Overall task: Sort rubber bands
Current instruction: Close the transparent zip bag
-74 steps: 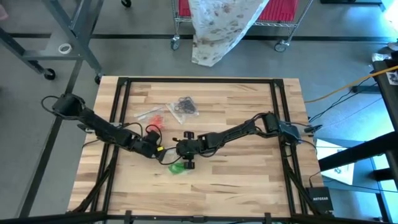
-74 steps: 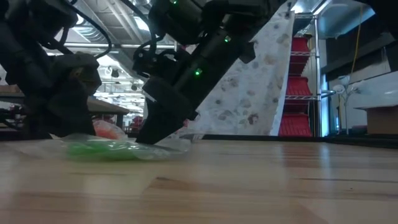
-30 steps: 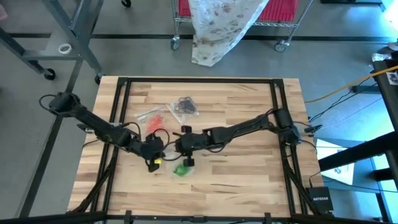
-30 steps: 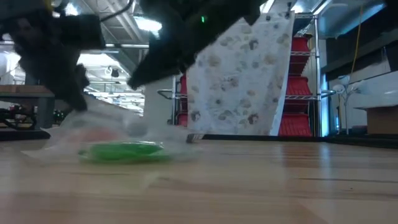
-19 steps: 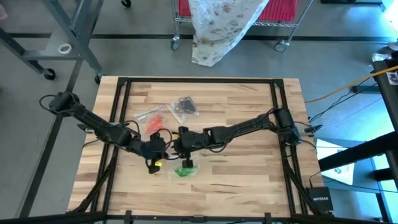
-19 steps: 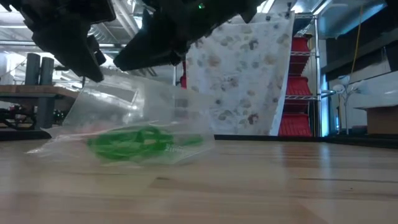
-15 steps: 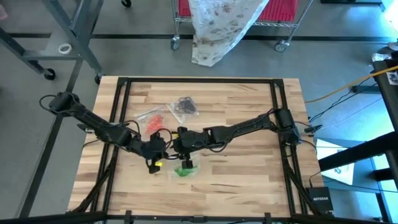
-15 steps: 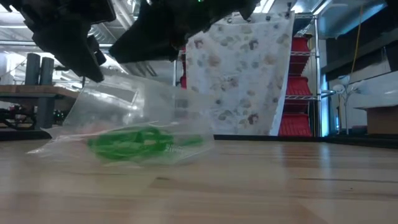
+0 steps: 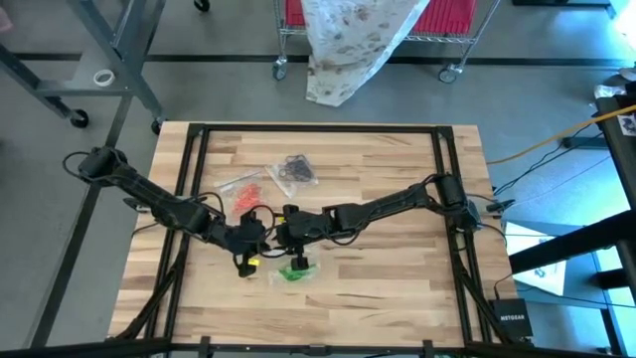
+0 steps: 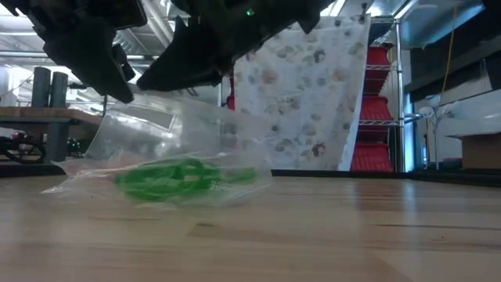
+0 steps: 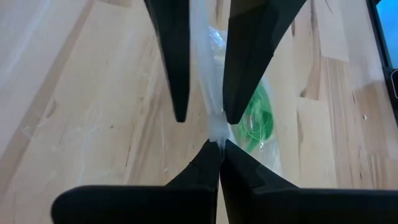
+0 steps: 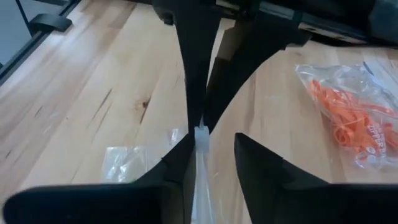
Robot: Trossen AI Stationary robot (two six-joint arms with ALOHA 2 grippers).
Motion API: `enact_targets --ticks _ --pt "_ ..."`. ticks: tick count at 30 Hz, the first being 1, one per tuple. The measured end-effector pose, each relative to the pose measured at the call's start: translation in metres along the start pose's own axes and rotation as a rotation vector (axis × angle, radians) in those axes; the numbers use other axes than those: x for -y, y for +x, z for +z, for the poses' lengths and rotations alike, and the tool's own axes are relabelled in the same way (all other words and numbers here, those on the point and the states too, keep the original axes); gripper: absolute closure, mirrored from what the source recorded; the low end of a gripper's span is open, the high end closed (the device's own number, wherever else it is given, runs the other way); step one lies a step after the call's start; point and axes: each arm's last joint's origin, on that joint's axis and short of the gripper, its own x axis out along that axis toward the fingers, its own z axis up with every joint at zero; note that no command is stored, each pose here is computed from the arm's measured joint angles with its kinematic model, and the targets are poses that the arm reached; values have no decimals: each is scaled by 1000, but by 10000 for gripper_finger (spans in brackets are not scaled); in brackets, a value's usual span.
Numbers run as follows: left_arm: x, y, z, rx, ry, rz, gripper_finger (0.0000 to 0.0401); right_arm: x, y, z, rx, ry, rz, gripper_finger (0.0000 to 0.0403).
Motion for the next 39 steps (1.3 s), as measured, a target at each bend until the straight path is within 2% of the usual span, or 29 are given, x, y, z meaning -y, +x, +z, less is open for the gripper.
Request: enact_targets --ticks 4,15,25,31,39 --pt "0 0 0 3 -2 2 401 0 2 -1 -1 0 0 313" --pt "1 0 3 34 -11 1 401 0 2 -2 -5 0 9 320" --pt "1 0 2 28 -9 5 401 -1 2 -3 -11 -1 14 394" --pt "3 -1 1 31 23 9 401 0 2 -5 -44 -4 10 380" --pt "2 -1 -2 9 34 23 401 0 0 -15 -154 -7 13 389"
